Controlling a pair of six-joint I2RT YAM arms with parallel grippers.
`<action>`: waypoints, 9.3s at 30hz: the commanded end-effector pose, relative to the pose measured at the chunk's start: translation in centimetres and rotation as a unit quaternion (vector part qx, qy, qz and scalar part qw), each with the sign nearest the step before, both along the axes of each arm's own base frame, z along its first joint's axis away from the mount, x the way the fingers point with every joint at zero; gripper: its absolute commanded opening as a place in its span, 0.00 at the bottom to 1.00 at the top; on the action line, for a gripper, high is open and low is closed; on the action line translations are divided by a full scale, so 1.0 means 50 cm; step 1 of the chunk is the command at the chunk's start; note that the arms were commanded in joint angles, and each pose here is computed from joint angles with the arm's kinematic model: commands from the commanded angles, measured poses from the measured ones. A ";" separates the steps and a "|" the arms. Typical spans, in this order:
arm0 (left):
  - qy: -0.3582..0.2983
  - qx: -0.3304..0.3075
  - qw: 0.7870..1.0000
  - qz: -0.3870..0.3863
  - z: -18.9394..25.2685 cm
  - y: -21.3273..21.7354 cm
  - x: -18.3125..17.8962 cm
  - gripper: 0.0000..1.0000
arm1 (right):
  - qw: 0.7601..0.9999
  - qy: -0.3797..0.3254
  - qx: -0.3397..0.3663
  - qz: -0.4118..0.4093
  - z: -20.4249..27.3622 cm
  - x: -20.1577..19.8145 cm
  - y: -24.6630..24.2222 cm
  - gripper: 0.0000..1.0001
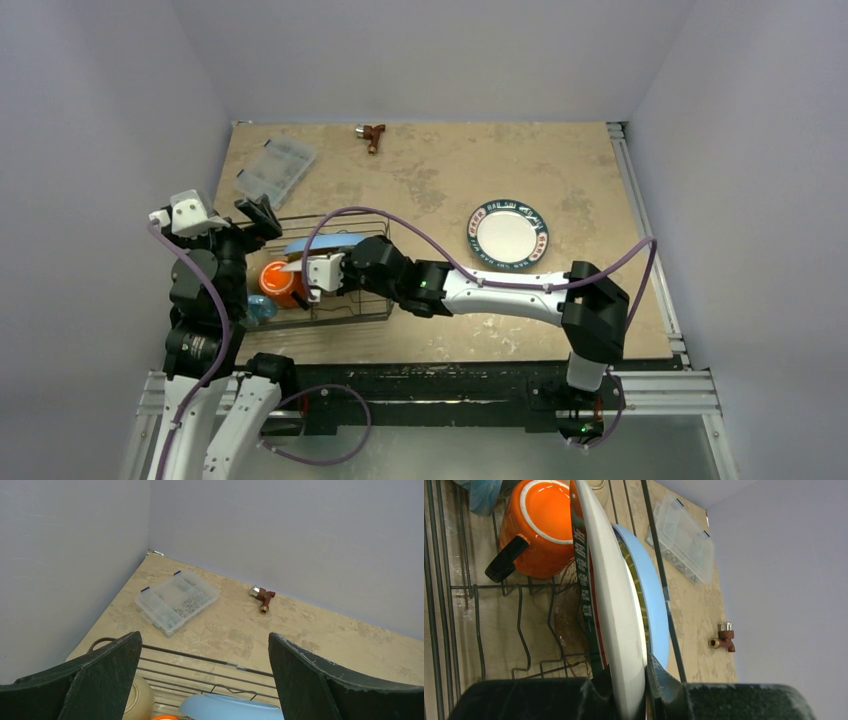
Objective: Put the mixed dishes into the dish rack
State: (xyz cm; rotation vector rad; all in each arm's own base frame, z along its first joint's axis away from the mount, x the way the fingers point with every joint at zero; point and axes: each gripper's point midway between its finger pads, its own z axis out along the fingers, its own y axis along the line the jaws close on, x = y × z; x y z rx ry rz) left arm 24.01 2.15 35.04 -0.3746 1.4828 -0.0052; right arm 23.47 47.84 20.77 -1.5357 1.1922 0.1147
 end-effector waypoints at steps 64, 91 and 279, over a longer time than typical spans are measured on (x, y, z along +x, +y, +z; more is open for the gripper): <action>0.009 -0.019 1.000 -0.023 0.004 -0.017 0.028 0.95 | 0.996 0.007 0.084 -0.038 0.088 0.013 -0.018 0.62; 0.033 -0.023 0.998 -0.047 -0.013 -0.038 0.049 0.95 | 0.470 0.402 0.622 -0.481 -0.108 0.220 -0.897 0.96; 0.020 -0.006 0.998 -0.056 -0.003 -0.058 0.022 0.93 | 0.963 0.001 0.244 -0.118 0.331 -0.136 -0.254 0.00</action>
